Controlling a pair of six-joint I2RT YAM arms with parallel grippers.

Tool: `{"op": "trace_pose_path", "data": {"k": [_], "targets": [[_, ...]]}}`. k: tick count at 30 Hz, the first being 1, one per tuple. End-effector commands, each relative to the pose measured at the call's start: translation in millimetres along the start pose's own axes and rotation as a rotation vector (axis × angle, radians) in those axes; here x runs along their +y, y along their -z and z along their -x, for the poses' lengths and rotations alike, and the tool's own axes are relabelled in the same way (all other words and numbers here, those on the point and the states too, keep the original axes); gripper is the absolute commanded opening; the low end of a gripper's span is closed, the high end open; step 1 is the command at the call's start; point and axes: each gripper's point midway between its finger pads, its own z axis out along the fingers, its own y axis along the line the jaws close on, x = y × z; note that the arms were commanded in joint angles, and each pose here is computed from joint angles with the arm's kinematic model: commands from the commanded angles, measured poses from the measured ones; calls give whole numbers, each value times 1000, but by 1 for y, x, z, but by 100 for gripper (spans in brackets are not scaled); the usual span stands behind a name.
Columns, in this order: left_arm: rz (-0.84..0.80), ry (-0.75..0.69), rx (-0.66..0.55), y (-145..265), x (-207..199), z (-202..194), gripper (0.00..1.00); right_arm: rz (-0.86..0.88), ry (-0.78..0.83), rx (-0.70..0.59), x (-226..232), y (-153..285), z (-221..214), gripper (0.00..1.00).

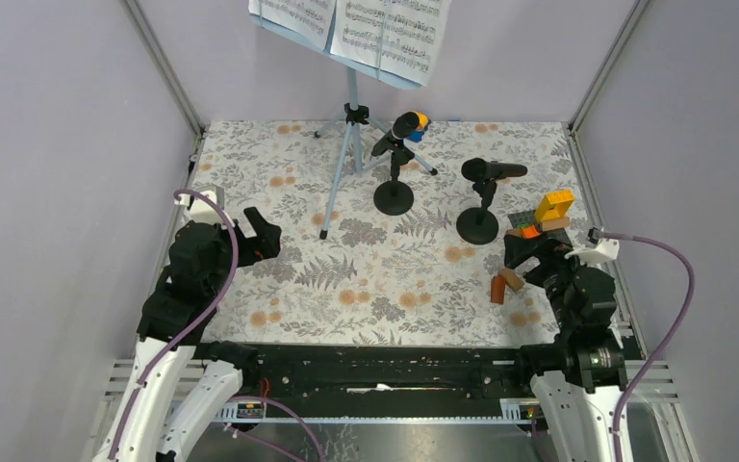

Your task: Pack up the instrument practice props

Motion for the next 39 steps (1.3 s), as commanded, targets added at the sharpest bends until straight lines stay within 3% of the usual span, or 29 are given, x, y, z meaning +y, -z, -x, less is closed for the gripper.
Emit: {"op": "trace_pose_path", "data": {"k": [1,8,15,23,33,36,39], "targets": [[-40,2,-73,-1,-8,16,99,194,-31,-135,31,-16,17,100],[-23,2,-61,-4,-5,12,99,257,-28,-54,28,-72,-21,100],[-35,1,-55,-7,-6,11,99,252,100,-25,16,-131,-42,98],[-73,-10,-63,-4,-11,11,99,272,233,-87,14,-171,-37,91],[-119,17,-56,-18,-22,12,99,309,212,-47,21,-144,-42,92],[-180,95,-95,-39,-39,23,99,254,200,-10,14,-130,-42,93],[-259,152,-214,-68,-56,45,99,227,184,15,14,-113,-39,93]]}}
